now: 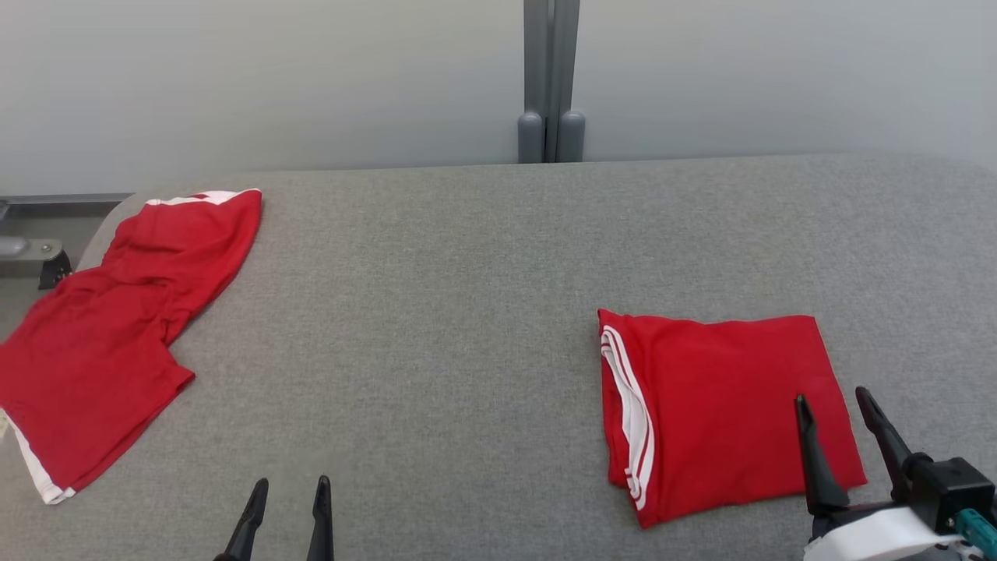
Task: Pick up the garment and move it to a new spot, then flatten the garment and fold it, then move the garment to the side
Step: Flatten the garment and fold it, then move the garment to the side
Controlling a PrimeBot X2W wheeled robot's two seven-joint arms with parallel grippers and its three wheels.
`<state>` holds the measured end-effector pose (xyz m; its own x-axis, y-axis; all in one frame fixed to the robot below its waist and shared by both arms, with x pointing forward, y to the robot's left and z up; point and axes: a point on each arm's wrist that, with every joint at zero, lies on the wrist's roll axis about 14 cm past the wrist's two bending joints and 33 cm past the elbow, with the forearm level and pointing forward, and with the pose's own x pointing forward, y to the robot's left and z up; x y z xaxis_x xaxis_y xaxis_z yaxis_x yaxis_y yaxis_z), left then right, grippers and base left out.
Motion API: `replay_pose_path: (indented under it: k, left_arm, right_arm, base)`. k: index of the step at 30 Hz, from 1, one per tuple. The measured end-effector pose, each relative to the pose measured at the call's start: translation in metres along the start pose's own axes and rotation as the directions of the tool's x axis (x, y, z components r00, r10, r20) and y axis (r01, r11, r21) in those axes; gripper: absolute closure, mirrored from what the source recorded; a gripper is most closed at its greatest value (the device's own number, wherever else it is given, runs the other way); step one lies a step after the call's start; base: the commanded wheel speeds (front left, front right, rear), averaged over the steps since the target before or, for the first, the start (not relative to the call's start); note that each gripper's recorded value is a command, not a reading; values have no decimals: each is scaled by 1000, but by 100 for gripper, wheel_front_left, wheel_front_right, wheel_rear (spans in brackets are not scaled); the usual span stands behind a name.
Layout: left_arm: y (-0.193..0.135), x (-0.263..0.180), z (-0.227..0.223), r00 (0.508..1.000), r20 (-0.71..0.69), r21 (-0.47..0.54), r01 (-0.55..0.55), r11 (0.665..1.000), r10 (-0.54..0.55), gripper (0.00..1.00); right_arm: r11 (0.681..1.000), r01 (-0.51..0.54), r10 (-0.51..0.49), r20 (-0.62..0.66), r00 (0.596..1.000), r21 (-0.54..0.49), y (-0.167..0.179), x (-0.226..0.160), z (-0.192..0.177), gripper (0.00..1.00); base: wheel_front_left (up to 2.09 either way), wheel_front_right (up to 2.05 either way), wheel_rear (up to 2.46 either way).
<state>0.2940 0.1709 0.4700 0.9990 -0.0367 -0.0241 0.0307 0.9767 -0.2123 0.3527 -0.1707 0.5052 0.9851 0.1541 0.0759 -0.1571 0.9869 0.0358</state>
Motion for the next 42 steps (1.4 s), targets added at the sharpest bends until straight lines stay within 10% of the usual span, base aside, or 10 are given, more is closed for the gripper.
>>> replay_pose_path:
  k: [21, 32, 42]
  left_arm:
    - [7, -12, -2, 1000, -2, -21, -22, 1000, 22, 0]
    - [1, -5, -10, 999, -33, -21, 3, 1000, -4, 0]
    - [-15, 21, -17, 996, -63, -29, 57, 998, -59, 0]
  right_arm:
    - [999, 34, -33, -79, 996, 20, -6, -16, -25, 0]
    - [976, 87, -61, -132, 989, 200, -21, 15, -24, 0]
    - [988, 120, -50, -545, 837, 94, -66, 53, -41, 0]
  base:
    - [0, 0, 0]
    - [0, 0, 0]
    - [0, 0, 0]
